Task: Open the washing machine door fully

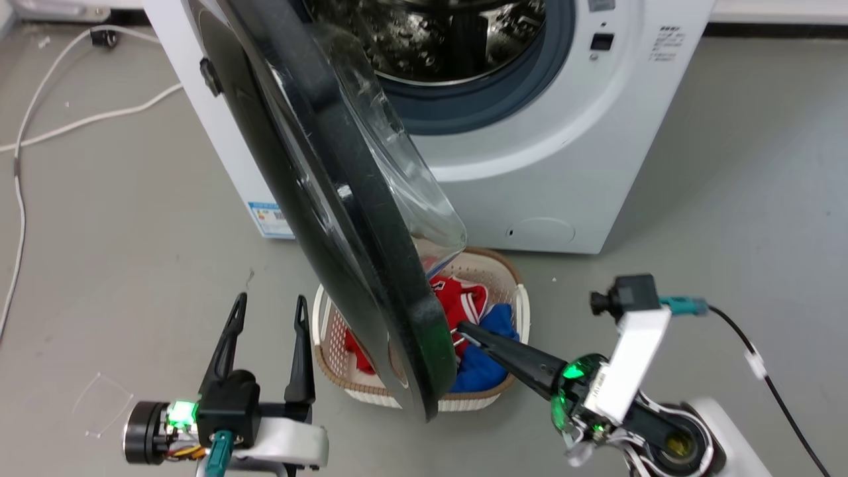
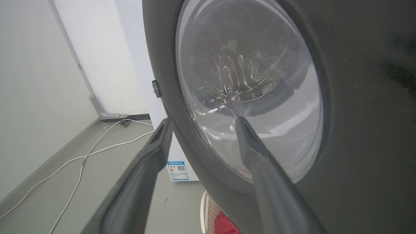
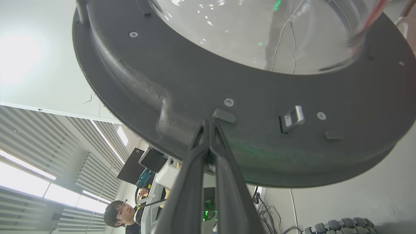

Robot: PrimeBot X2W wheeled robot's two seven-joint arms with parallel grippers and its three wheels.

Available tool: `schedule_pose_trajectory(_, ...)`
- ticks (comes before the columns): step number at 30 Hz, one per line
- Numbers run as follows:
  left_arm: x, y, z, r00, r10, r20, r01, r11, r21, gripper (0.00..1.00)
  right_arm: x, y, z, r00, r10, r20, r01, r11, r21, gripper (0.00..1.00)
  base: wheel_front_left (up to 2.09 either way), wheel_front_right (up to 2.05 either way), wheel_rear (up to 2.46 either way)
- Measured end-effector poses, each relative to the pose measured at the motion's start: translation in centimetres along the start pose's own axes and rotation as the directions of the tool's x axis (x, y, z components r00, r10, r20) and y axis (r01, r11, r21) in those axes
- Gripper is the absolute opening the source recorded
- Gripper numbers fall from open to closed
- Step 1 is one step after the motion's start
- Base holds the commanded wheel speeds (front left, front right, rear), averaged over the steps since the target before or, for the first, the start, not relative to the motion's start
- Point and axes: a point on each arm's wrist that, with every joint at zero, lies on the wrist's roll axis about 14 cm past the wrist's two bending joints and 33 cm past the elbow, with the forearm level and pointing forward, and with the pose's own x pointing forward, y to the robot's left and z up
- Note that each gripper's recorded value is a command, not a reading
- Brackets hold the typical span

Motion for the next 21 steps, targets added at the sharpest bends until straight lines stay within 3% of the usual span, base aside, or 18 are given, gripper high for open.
schedule_pose_trajectory(7,-1.4,-0.3,0.6,1.000,-0.010,0.012,0.010,1.000,-0.002,1.00,-3.3,0.6,1.5,0.980,0.001,0.201,-0.002,1.000,0.006,0.00,0.00,0.00,0.00)
schedule_pose_trajectory(12,-2.2,-0.6,1.2,0.999,-0.021,0.026,0.021,1.000,-0.002,1.00,-6.3,1.1,4.0,0.911,-0.012,0.413,0.042,0.997,-0.065,0.00,0.00,0.00,0.00)
schedule_pose_trajectory(18,-2.7,-0.8,1.6,0.999,-0.030,0.040,0.030,1.000,0.000,1.00,-9.8,2.3,6.6,0.776,0.021,0.630,0.116,0.978,-0.175,0.00,0.00,0.00,0.00)
schedule_pose_trajectory(21,-2.8,-0.8,1.8,0.998,-0.031,0.046,0.031,1.000,0.000,1.00,-12.3,2.4,8.1,0.682,0.041,0.731,0.254,0.923,-0.289,0.00,0.00,0.00,0.00)
